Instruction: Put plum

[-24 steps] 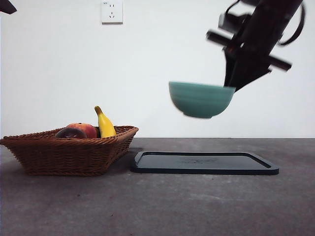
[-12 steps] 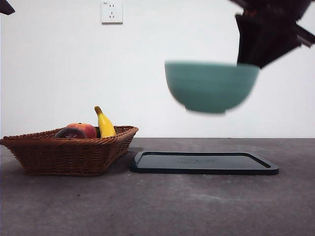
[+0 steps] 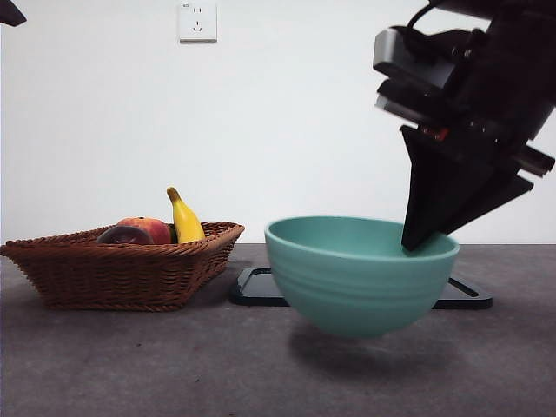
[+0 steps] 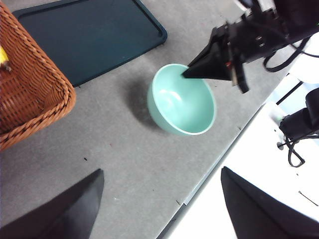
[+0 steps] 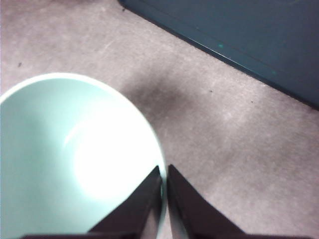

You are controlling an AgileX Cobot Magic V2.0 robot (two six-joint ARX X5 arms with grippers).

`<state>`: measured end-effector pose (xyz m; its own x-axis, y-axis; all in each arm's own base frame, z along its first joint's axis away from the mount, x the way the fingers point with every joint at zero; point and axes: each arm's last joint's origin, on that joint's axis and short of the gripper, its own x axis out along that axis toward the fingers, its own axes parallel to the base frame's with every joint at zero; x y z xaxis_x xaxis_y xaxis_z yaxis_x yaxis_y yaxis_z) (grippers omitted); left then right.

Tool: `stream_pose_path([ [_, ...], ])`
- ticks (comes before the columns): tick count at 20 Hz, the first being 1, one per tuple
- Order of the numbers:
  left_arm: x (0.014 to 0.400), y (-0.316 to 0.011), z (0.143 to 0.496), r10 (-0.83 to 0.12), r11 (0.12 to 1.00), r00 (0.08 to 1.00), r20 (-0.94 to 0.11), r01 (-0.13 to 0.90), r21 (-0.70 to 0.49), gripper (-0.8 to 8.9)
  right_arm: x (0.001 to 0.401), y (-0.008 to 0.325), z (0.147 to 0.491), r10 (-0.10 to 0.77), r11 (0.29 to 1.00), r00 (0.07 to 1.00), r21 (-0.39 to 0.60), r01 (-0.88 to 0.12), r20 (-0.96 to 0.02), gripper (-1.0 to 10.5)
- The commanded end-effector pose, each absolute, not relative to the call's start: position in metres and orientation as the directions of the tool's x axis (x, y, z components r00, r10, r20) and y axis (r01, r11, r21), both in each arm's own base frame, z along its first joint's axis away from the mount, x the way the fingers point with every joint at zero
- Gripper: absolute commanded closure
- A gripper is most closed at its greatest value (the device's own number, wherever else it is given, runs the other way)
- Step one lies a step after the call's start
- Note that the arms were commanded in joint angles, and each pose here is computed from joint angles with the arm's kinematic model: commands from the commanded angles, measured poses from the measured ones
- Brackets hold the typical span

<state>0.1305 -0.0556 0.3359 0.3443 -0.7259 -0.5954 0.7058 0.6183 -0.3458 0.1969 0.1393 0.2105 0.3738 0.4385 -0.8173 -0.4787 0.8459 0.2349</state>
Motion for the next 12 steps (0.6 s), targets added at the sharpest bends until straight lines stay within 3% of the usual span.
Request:
stream_pose_path([
  [1, 0.1318, -0.0566, 0.3382, -0.731, 0.607, 0.343, -0.589, 0.723, -0.331, 4.40, 0.1980, 0.1425, 0.1992, 0.425, 0.855, 0.354, 0.241, -0.460, -0.833, 9.4],
  [9, 0.1318, -0.0566, 0.3382, -0.731, 0.607, 0.343, -0.590, 0.723, -0.332, 4.40, 0.2015, 0.1450, 0.1895, 0.409, 0.861, 0.331, 0.240, -0.449, -0.850, 9.3],
  [12, 0.1318, -0.0566, 0.3382, -0.731, 0.606, 0.343, -0.590, 0.723, -0.331, 4.40, 0.2015, 0.1450, 0.1895, 0.410, 0.866, 0.330, 0.248, -0.434, -0.850, 7.5],
])
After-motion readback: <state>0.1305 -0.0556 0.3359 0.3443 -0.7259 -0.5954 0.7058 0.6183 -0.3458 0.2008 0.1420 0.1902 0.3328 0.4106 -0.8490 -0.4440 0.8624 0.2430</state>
